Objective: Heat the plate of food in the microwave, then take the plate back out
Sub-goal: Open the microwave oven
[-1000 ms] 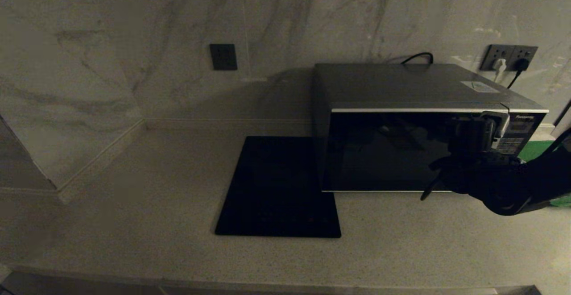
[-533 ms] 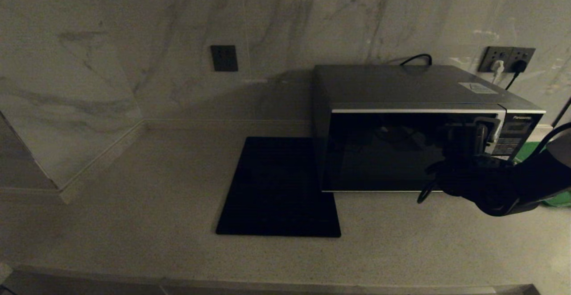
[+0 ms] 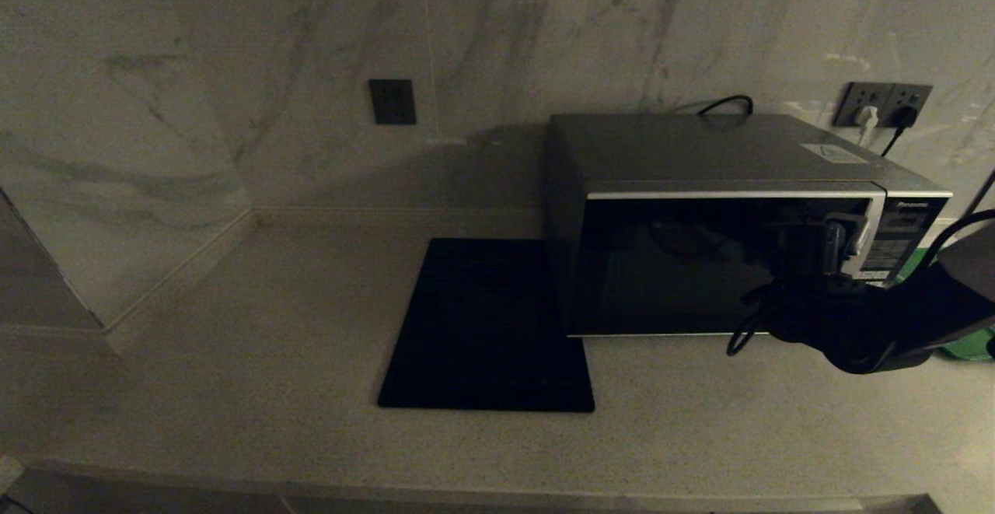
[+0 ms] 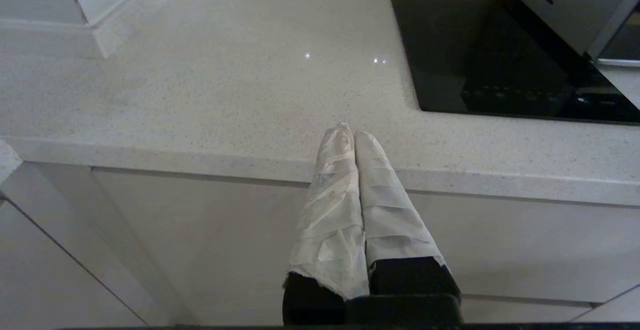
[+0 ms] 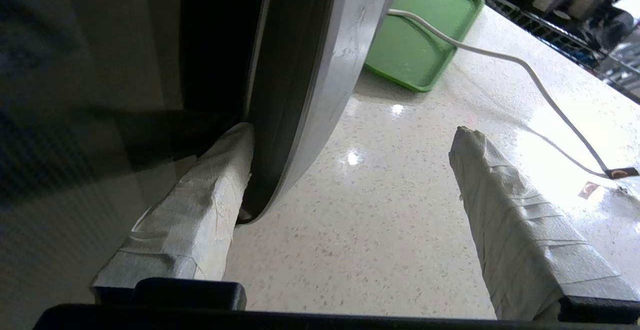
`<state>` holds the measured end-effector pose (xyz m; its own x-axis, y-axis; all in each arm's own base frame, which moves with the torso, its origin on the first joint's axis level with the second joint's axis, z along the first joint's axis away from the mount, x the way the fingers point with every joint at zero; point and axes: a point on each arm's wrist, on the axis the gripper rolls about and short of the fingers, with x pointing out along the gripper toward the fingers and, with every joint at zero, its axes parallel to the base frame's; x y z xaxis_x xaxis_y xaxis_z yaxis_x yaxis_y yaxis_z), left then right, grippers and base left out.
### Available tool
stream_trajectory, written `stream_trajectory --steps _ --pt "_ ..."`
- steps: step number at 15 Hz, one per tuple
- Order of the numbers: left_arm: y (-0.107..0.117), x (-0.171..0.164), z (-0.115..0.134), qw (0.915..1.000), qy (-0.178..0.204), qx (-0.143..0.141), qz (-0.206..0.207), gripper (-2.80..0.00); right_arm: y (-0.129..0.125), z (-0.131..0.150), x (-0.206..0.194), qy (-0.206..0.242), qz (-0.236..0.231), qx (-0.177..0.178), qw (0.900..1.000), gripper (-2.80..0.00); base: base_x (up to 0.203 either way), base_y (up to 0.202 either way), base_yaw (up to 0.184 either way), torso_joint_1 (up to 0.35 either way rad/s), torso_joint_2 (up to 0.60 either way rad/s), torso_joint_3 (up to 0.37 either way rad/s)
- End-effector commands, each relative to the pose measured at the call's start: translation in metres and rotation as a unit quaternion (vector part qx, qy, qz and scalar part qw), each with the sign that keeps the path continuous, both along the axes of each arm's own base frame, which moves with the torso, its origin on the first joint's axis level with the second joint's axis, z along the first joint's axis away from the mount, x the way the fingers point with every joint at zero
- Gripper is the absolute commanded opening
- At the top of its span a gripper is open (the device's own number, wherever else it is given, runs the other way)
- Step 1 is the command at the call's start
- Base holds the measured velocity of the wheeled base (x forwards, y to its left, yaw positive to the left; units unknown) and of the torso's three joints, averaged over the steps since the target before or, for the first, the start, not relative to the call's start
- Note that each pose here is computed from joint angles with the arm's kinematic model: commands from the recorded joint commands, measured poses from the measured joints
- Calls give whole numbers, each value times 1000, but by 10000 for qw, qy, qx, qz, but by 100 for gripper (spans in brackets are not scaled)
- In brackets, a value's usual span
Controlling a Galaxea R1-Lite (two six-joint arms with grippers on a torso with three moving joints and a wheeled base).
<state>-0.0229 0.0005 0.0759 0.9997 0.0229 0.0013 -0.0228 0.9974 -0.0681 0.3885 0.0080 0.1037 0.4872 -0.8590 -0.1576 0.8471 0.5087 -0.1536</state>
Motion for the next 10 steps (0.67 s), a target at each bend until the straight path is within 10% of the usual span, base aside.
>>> stream_trajectory --steps 1,10 --pt "0 0 0 10000 -1 -5 0 -280 -7 5 3 -168 -134 1 9998 0 0 0 0 0 0 0" --pt "0 0 0 10000 -1 -5 0 -280 -7 11 -13 -113 -121 -5 9999 0 0 0 0 0 0 0"
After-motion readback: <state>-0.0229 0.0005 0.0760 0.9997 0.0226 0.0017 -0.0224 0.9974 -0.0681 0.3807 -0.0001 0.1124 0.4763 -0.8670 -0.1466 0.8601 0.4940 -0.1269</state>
